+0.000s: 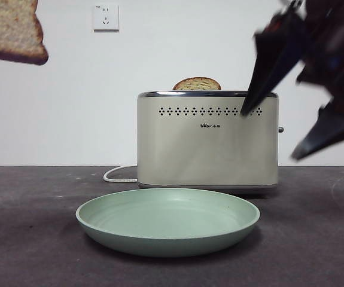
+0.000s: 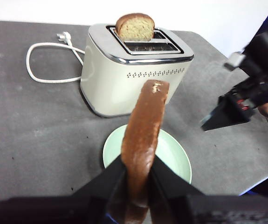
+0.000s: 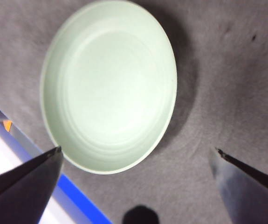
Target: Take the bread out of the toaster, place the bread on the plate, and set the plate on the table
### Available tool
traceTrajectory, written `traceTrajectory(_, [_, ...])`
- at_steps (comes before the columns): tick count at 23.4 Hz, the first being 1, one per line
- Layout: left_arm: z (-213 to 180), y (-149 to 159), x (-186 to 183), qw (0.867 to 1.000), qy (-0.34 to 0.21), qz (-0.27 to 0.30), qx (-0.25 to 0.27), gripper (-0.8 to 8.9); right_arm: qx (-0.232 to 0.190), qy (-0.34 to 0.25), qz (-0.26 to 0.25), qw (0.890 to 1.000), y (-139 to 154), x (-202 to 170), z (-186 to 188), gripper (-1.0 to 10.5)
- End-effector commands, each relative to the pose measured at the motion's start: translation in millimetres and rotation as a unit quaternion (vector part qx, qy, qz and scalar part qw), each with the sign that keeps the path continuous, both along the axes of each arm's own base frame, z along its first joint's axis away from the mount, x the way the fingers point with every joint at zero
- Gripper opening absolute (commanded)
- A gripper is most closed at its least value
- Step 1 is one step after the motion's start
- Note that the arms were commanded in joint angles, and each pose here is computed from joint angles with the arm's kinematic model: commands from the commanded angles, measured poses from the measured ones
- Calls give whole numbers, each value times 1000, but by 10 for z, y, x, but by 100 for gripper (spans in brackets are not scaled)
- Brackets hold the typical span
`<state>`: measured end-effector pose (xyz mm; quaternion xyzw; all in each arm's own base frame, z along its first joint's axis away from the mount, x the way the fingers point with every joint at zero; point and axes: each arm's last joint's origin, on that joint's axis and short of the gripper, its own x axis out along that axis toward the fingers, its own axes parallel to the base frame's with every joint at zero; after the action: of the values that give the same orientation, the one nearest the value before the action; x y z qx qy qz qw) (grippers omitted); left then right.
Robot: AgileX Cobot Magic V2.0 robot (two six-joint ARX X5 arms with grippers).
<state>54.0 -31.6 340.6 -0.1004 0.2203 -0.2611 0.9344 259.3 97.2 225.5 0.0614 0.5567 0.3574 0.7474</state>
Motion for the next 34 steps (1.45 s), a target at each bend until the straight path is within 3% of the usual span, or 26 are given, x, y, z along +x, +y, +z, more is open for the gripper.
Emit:
traceTrajectory(1, [-8, -1, -4, 1000, 0, -3, -5, -8, -7, 23, 6, 1000, 73, 84, -176, 565])
traceTrajectory(10, [-8, -2, -4, 1000, 0, -3, -5, -8, -15, 43, 28, 999, 259, 210, -509, 518])
traceTrajectory(13, [-8, -1, -3, 1000, 0, -3, -5, -8, -15, 41, 38, 998, 325, 224, -572, 309])
traceTrajectory(16, [-8, -1, -4, 1000, 0, -3, -5, -8, -15, 40, 42, 998, 355, 237, -610, 295])
traceTrajectory(23, [-8, -7, -8, 1000, 2, -14, -10, -8, -34, 29, 32, 999, 364, 281, -675, 19])
traceTrajectory(28, [-7, -15, -13, 999, 7, -28, -18, -8, -54, 26, 20, 998, 362, 304, -718, -13])
traceTrajectory(34, [-4, -28, -21, 998, 18, -49, -35, -8, -41, 5, 10, 999, 381, 292, -591, -13])
